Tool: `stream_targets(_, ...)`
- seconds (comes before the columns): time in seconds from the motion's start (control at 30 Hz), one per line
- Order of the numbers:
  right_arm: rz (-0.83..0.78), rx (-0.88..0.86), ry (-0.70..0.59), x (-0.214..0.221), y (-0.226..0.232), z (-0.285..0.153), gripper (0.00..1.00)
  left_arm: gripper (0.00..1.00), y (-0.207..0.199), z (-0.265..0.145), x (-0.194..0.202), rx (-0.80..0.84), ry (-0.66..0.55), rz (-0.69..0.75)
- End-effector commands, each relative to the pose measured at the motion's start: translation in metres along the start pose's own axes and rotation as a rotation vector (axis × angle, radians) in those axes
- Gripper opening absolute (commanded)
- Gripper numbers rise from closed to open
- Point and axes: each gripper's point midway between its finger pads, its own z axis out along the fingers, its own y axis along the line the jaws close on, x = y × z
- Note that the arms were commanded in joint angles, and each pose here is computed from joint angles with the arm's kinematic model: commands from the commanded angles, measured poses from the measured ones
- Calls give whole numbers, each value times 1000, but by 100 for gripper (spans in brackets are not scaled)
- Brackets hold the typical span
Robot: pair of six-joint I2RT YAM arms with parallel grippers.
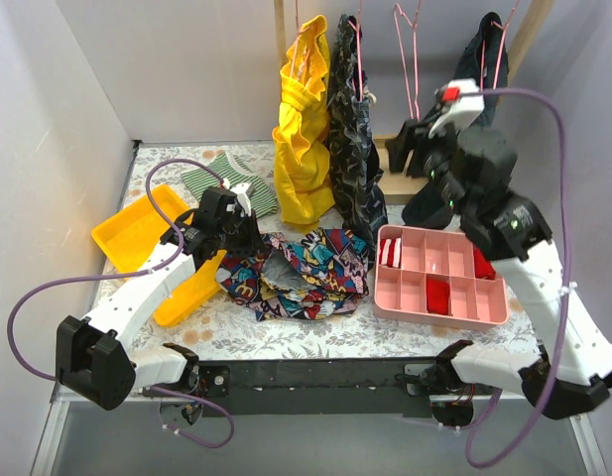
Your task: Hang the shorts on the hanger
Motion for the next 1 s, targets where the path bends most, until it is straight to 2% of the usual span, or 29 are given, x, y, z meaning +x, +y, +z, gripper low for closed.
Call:
stream_targets(0.0, -32, 124, -99, -52, -44, 36, 66, 0, -5, -5, -13, 15, -35, 19)
stream_targets(0.1, -20, 101, -124, -68, -62, 59, 65, 0, -4, -5, -13, 10, -37, 17)
stream_targets(0.13, -23, 115, -159, -85, -73, 59, 65, 0, -5, -6, -13, 12, -41, 16)
stream_targets(0.2, -33, 78, -126, -82, -79, 79, 65, 0, -6, -8, -13, 16, -42, 15)
stream_targets(0.23, -35, 83, -151, -95, -88, 78, 64, 0, -5, -8, -12, 16, -42, 15)
stream_targets(0.3, -32, 12, -106, -86, -87, 98, 63, 0, -6, -8, -13, 19, -44, 18)
stream_targets(0.37, -35, -29, -116, -96, -86, 101, 61, 0, -5, -7, -11, 18, -40, 20)
stream_targets(0.67, -13, -65, -53, -71, -87, 127, 62, 0, -6, -7, -12, 26, -46, 28)
stream_targets(0.83, 5, 42, 4, -48, -109, 139, 58, 0, -8, -8, -13, 32, -48, 31)
stream_targets(0.97, 15, 44, 54, -29, -112, 153, 56, 0, -7, -7, -13, 31, -47, 32)
